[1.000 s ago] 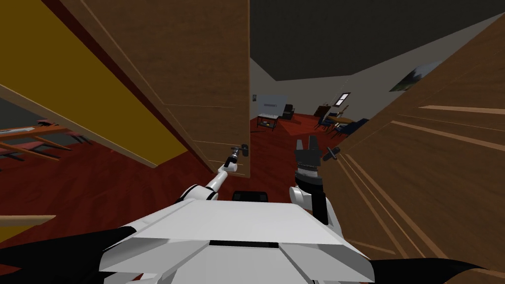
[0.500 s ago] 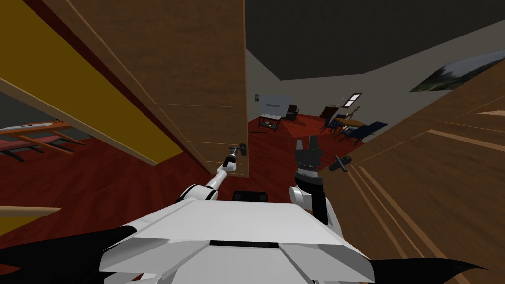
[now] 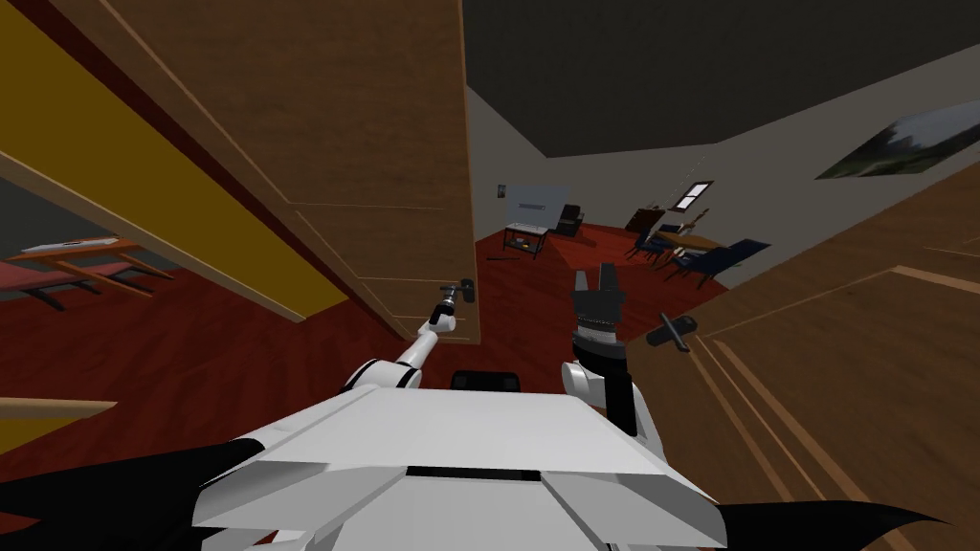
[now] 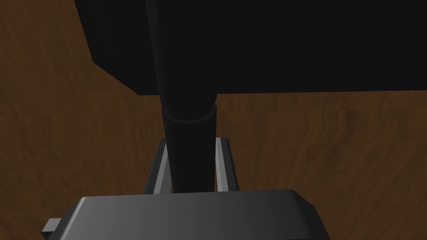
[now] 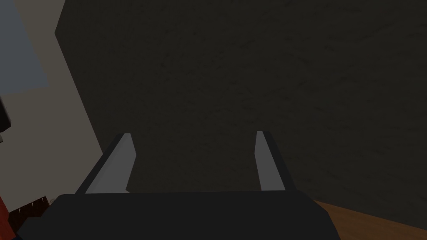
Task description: Push the door open
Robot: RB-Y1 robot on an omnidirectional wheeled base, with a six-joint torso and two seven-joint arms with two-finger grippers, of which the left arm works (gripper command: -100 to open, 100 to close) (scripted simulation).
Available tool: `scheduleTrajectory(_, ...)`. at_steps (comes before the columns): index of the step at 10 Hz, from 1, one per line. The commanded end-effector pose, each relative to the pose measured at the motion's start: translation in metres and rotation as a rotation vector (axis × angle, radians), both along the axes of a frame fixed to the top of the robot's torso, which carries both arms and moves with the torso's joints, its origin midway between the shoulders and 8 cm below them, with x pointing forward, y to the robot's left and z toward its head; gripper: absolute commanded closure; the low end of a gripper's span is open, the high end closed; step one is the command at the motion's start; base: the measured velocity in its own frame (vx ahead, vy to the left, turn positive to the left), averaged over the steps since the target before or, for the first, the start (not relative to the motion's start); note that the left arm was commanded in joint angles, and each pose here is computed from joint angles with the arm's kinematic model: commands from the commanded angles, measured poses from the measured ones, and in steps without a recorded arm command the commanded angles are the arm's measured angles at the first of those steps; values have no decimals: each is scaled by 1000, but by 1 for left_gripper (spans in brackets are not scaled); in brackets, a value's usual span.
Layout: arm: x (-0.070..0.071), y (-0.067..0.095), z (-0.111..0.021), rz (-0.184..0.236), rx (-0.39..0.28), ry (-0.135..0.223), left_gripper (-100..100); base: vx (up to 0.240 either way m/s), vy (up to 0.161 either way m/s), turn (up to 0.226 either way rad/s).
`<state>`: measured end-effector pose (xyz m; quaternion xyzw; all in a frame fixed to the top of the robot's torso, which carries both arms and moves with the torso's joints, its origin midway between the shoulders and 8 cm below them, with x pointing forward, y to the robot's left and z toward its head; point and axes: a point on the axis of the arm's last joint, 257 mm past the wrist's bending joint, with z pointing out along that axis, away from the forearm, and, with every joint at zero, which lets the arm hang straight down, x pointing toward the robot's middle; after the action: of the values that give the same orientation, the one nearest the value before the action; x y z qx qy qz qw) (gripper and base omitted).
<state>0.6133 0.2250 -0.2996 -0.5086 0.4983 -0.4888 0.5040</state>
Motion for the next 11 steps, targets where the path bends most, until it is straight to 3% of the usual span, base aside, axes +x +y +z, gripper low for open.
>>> scheduleTrajectory(1, 4, 8, 7, 15, 2, -15, 100, 158, -108, 51)
scheduleTrajectory(7, 3, 46, 7, 86, -3, -14, 100, 156, -126, 70)
scheduleTrajectory(11, 0, 71, 5, 127, 0, -10, 100, 127, -67, 50)
